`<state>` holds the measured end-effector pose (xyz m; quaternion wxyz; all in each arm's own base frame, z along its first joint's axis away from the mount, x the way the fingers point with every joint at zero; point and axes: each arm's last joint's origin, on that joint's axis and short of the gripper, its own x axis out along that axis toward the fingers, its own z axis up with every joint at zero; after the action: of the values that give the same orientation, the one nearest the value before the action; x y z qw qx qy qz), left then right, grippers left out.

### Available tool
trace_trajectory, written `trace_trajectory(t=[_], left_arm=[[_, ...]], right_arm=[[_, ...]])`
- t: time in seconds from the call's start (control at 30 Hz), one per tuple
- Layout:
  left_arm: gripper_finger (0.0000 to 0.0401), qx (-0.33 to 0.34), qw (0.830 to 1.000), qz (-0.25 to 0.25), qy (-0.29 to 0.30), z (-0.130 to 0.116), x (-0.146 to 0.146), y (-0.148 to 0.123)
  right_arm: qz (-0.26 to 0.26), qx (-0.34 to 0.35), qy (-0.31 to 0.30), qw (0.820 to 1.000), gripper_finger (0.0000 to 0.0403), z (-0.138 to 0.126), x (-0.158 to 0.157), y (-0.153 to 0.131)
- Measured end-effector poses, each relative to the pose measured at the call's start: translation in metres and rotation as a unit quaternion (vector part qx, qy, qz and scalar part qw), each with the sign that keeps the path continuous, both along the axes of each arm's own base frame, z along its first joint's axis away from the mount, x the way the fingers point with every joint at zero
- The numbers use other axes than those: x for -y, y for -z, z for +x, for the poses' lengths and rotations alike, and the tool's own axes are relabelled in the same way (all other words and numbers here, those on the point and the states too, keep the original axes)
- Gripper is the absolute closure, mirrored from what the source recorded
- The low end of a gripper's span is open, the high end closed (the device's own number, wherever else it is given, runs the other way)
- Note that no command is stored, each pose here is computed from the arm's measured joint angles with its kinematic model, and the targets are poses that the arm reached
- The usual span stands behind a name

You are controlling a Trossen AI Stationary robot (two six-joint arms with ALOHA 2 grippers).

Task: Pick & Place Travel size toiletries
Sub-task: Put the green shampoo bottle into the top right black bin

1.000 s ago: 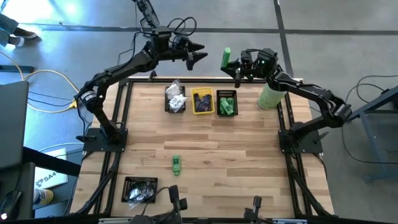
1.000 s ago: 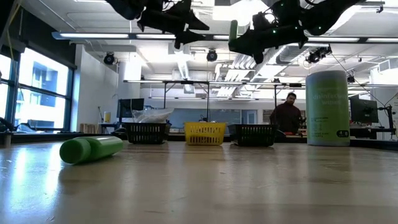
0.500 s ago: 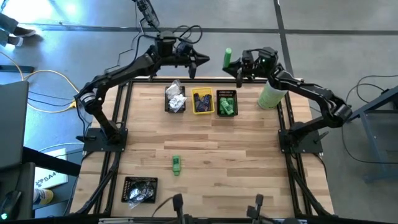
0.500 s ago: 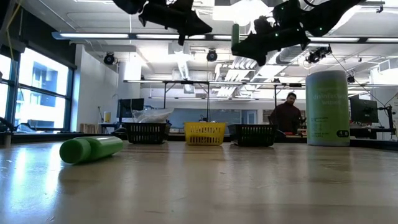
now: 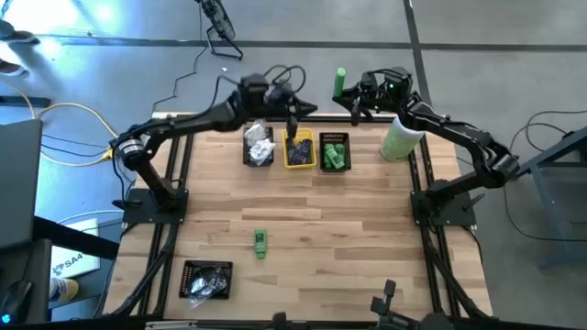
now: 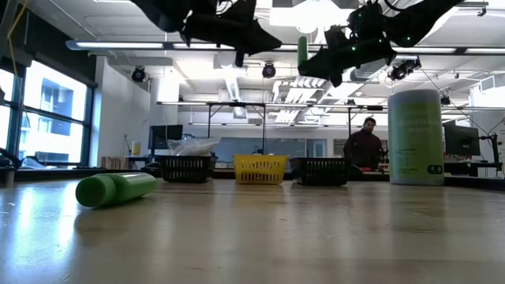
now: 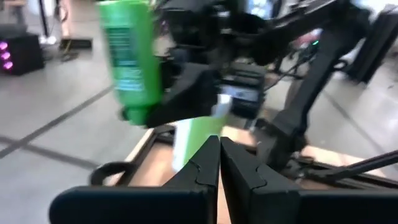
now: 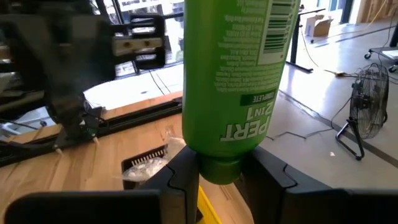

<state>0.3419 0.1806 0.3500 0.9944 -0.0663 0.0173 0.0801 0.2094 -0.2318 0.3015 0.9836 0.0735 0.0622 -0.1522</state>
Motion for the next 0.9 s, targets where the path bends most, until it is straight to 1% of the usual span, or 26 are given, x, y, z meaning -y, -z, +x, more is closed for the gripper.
trace_trajectory(t=[0.1,0.2,0.3,0.53,0.7,0.8,0.9], left_arm=[[0.0389,0.019,1.0,-0.011,0.007,0.0,0.011,0.015],[0.0389,0.029,0.999,-0.015,-0.017,-0.012,0.016,0.021],[0.0389,0.034,0.998,-0.019,-0.04,-0.03,0.022,0.023],[0.0389,0.036,0.996,0.017,-0.085,-0.079,0.045,0.025],[0.0389,0.054,0.991,0.046,-0.113,-0.117,0.059,0.021],[0.0389,0.059,0.989,0.048,-0.125,-0.138,0.065,0.02],[0.0389,0.048,0.989,0.042,-0.131,-0.154,0.068,0.019]], right_arm=[[-0.001,-0.005,0.0,1.0,0.0313,0.0,0.0,0.001],[-0.001,-0.005,0.002,1.0,0.0314,0.0,0.0,0.001],[0.001,-0.008,0.004,1.0,0.0314,0.0,0.0,0.002],[0.005,-0.023,0.017,1.0,0.0314,0.01,-0.009,0.004],[0.016,-0.035,0.057,0.998,0.0314,0.021,-0.017,0.002],[0.024,-0.058,0.083,0.995,0.0314,0.027,-0.023,-0.002],[0.036,-0.089,0.105,0.99,0.0314,0.033,-0.03,-0.003]])
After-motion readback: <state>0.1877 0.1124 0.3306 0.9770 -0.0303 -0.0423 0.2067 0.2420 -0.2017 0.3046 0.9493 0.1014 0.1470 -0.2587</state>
